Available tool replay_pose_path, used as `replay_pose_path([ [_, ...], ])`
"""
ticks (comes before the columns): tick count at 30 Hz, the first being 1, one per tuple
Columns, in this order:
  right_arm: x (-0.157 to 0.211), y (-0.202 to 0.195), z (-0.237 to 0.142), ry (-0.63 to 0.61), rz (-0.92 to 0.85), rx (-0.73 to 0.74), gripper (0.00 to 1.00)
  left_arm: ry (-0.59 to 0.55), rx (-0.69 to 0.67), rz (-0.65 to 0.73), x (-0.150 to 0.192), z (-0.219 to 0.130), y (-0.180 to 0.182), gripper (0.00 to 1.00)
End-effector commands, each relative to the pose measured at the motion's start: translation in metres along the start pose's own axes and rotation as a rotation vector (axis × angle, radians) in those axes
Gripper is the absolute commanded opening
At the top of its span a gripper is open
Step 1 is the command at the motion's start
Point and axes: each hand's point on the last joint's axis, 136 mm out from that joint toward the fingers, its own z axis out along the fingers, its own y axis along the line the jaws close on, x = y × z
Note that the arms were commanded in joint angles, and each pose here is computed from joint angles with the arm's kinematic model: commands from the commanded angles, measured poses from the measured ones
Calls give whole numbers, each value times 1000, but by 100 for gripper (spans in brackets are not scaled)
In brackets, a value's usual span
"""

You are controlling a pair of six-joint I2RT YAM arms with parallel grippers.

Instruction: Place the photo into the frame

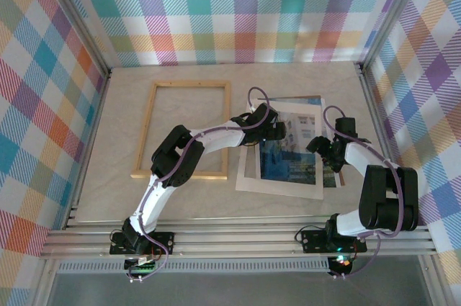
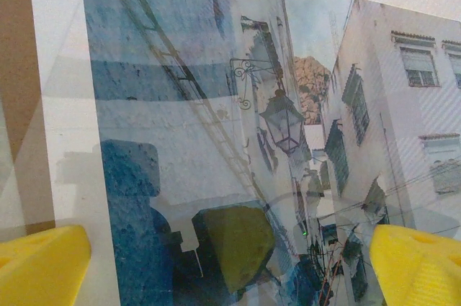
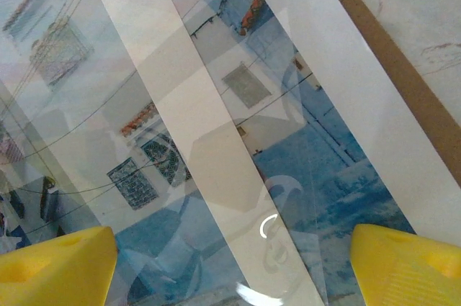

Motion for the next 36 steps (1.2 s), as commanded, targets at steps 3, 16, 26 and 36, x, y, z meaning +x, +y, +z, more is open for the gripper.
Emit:
replay_pose_path([
  [3, 21, 17, 10, 82, -6, -87, 84, 139, -46, -10, 48, 21, 20, 100],
  [16, 22, 28, 8, 75, -31, -123, 84, 153, -38, -22, 53, 24, 21, 100],
  [26, 11, 63, -30, 21, -110, -279, 84, 157, -42, -25, 54, 25, 23, 100],
  [36, 17, 65, -24, 20, -135, -326, 85, 156, -46, -25, 54, 23, 24, 100],
])
